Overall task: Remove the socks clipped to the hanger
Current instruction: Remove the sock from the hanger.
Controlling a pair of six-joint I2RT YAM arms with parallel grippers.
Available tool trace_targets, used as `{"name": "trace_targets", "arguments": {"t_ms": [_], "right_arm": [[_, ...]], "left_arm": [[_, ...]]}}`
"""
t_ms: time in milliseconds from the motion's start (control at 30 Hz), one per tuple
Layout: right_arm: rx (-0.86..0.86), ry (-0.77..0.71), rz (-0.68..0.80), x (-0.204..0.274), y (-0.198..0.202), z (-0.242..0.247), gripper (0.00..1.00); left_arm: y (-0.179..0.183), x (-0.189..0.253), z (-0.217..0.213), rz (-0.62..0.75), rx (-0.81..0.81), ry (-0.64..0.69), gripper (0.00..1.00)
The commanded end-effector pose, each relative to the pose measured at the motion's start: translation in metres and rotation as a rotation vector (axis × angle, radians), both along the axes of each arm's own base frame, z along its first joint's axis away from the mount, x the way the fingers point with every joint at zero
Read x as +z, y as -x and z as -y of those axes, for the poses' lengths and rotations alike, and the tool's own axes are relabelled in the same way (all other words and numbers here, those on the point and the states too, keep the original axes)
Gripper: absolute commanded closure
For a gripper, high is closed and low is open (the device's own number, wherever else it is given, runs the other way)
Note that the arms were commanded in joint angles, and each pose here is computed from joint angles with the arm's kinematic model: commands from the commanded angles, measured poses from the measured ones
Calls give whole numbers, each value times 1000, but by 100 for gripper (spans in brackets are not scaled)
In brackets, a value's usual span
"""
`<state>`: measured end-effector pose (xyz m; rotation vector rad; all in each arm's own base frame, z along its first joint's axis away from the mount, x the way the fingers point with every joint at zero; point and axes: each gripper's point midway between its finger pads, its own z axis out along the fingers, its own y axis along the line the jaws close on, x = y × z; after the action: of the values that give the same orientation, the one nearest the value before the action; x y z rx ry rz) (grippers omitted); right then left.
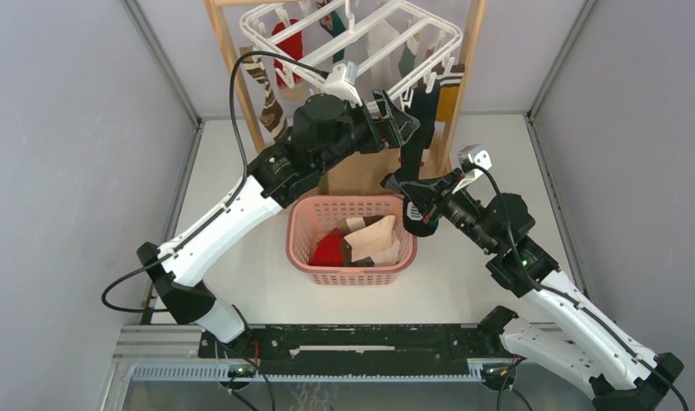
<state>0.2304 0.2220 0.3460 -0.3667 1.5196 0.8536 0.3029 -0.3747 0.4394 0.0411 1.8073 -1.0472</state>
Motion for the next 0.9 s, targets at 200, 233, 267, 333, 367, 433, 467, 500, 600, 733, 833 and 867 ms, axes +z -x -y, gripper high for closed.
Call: {"name": "trace_targets", "arguments": {"t_ms": [200, 233, 267, 333, 367, 433, 467, 500, 600, 733, 833, 867], "right_arm": [[35, 2, 56, 15, 8, -10, 100], [34, 6, 57, 15, 8, -10, 100], [33, 9, 57, 14, 9, -10, 100], [19, 17, 60, 14, 9, -7, 100], [7, 21, 60, 13, 8, -4, 100], [-12, 25, 71, 15, 6, 0, 100], [-19, 39, 62, 11, 7, 2, 100], [-26, 46, 58, 9, 6, 4, 100], [-49, 44, 64, 12, 6, 13, 100], [-73, 38, 73, 20, 5, 25, 100], [-63, 26, 88, 27, 10, 28, 100], [-52, 21, 94, 30, 12, 27, 100]], "left_arm": [[-16, 18, -12, 11, 84, 44, 10], [-14, 19, -14, 12, 82, 46, 10], [-12, 17, -16, 11, 79, 47, 9], [-5, 18, -22, 14, 72, 51, 10], [-2, 17, -24, 15, 67, 50, 10], [6, 15, -31, 16, 57, 47, 10], [10, 13, -35, 16, 55, 44, 10], [14, 12, -39, 18, 55, 44, 10], [25, 9, -56, 28, 65, 37, 9], [35, 10, -80, 53, 99, 25, 8], [36, 10, -97, 65, 138, 1, 6], [35, 9, -100, 64, 144, -3, 6]]}}
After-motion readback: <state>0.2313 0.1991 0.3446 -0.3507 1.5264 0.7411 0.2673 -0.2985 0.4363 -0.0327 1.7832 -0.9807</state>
